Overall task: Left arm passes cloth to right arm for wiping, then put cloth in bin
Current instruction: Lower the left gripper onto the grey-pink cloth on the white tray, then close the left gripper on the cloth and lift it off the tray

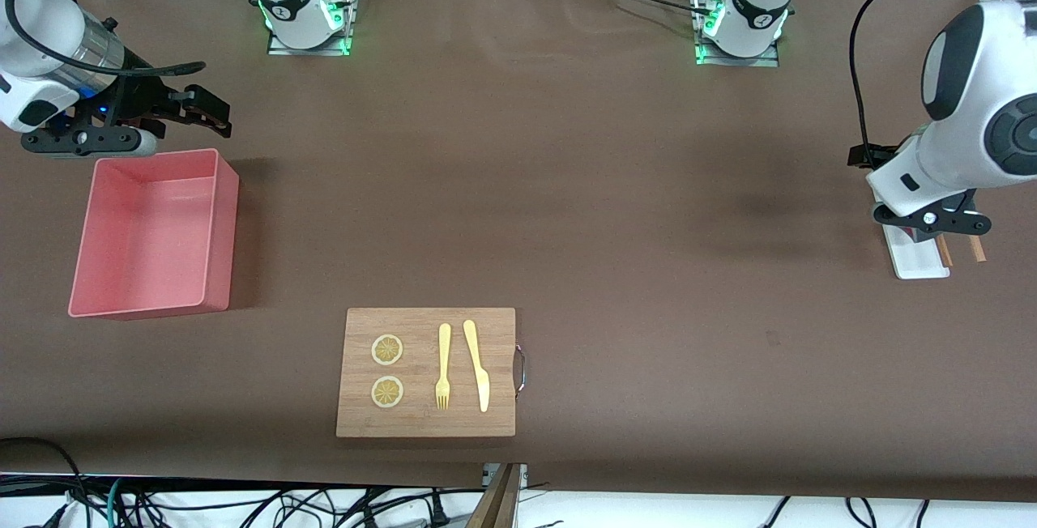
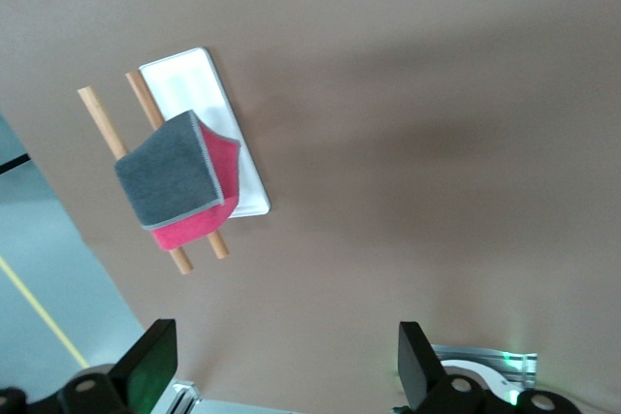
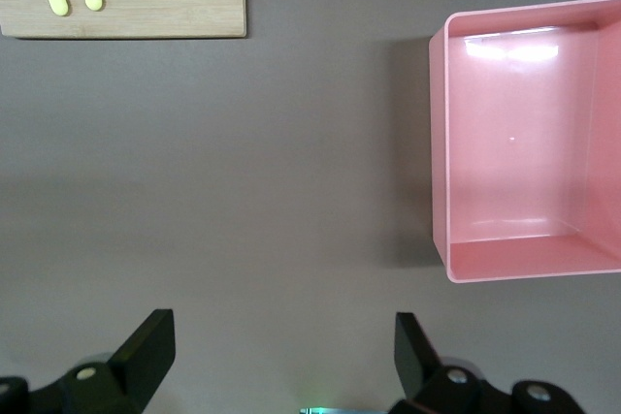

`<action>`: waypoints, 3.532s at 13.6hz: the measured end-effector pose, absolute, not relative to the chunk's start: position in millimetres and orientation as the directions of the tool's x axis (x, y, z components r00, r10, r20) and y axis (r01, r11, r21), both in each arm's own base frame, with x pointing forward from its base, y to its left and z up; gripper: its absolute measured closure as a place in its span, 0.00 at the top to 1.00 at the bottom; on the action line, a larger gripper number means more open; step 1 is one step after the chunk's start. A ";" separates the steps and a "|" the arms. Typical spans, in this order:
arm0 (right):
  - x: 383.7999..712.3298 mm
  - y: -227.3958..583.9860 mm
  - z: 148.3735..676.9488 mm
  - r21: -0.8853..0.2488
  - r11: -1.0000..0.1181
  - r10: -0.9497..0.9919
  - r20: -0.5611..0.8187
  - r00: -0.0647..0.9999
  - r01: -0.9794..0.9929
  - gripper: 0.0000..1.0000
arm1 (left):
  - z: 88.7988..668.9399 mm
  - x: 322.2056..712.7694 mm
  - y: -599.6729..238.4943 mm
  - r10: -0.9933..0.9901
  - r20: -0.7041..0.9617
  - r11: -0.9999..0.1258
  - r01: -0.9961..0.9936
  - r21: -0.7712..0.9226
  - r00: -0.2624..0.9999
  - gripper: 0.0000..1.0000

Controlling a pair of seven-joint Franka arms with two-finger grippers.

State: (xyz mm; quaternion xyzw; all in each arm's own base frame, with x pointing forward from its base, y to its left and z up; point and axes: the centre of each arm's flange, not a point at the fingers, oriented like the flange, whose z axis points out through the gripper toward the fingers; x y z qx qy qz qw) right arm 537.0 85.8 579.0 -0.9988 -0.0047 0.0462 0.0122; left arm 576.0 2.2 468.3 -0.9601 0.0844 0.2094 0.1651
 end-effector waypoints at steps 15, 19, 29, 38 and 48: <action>536.3 86.5 579.2 -0.024 -1.000 0.012 -0.096 0.995 0.010 1.00 | 229.0 554.2 -30.4 0.130 -0.475 -0.521 -0.348 -0.779 0.870 1.00; 536.3 86.7 579.5 -0.024 -1.000 0.013 -0.096 0.995 0.010 1.00 | 158.0 541.0 3.1 0.154 -0.397 -0.349 -0.326 -0.878 0.905 1.00; 536.2 87.5 579.5 -0.024 -1.000 0.014 -0.096 0.995 0.012 1.00 | 113.8 514.2 69.2 0.106 -0.371 -0.192 -0.347 -0.918 0.923 0.77; 536.2 87.5 579.5 -0.024 -1.000 0.014 -0.096 0.995 0.012 1.00 | 111.9 516.4 95.4 0.073 -0.314 -0.128 -0.303 -0.944 0.947 0.42; 536.2 87.5 579.7 -0.024 -1.000 0.014 -0.096 0.995 0.012 1.00 | 137.7 545.0 90.0 0.106 -0.330 -0.199 -0.305 -0.931 0.938 0.02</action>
